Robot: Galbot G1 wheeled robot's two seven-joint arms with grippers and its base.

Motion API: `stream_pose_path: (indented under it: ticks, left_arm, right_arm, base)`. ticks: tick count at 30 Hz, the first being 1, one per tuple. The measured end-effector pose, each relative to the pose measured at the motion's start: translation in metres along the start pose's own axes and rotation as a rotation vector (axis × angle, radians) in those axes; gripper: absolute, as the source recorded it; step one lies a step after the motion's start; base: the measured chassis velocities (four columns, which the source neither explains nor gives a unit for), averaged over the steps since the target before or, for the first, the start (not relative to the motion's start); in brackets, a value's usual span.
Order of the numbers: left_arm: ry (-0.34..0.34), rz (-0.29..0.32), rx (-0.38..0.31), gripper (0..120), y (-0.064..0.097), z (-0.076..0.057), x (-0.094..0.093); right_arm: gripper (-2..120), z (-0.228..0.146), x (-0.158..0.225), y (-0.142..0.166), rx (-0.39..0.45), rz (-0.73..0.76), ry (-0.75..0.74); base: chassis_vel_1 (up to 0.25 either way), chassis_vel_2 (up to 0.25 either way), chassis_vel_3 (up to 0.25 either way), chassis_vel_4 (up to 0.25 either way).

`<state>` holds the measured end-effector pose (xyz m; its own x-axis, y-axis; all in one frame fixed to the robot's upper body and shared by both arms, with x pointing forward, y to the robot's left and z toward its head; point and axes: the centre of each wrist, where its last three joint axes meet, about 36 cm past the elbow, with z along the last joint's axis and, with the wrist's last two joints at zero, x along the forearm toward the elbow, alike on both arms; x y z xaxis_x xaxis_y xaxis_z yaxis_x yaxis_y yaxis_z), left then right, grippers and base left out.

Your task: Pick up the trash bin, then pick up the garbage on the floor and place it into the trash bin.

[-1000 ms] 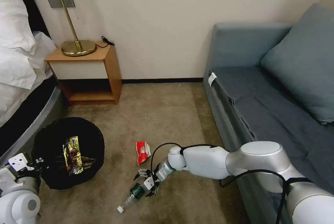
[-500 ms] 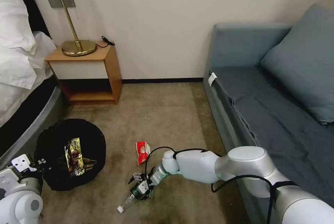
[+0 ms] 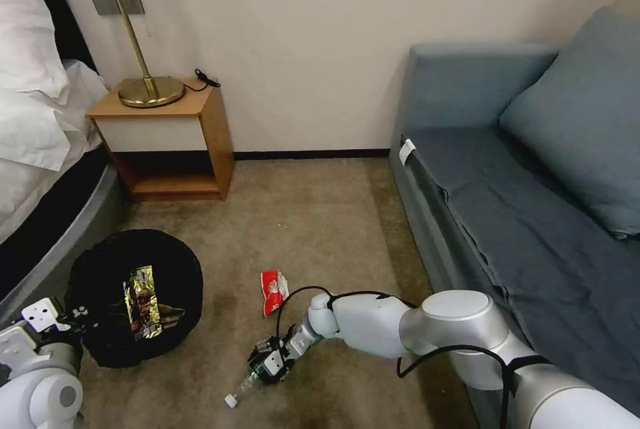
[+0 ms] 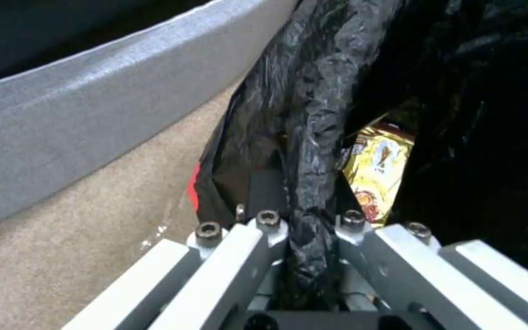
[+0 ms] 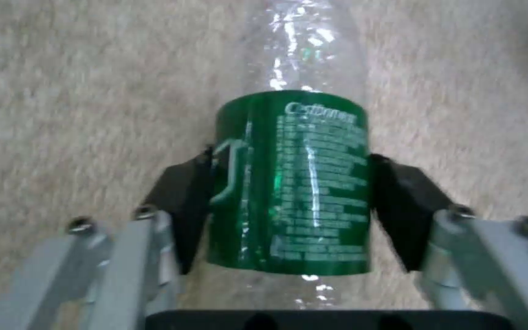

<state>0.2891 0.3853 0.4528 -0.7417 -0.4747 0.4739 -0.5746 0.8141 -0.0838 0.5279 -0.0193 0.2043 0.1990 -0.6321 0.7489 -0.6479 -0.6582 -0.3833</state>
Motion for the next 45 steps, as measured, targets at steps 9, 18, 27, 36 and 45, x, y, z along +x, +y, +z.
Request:
stream_pose_path:
  ticks: [9, 18, 27, 36, 45]
  left_arm:
    - [0.003, 0.007, -0.004, 2, -0.004, 0.002, -0.002]
    - [0.003, 0.001, -0.006, 2, -0.002, 0.001, -0.005]
    - [0.013, 0.016, -0.02, 2, -0.009, 0.005, -0.012]
    - [0.019, 0.043, -0.038, 2, -0.023, 0.005, -0.01]
    - [0.017, 0.06, -0.05, 2, -0.027, 0.002, -0.008]
  right_arm:
    - [28, 0.004, 0.013, 0.003, -0.019, 0.033, -0.021]
    - [18, -0.003, 0.052, -0.007, -0.064, 0.118, -0.057]
    - [18, -0.005, 0.161, -0.053, -0.096, 0.372, -0.045]
    - [18, -0.07, 0.185, -0.141, -0.008, 0.525, -0.174]
    - [18, -0.094, 0.179, -0.17, 0.019, 0.511, -0.188]
  base:
    - [0.0, 0.0, 0.0, 0.0]
    - [0.0, 0.0, 0.0, 0.0]
    - [0.0, 0.0, 0.0, 0.0]
    - [0.0, 0.0, 0.0, 0.0]
    - [0.0, 0.0, 0.0, 0.0]
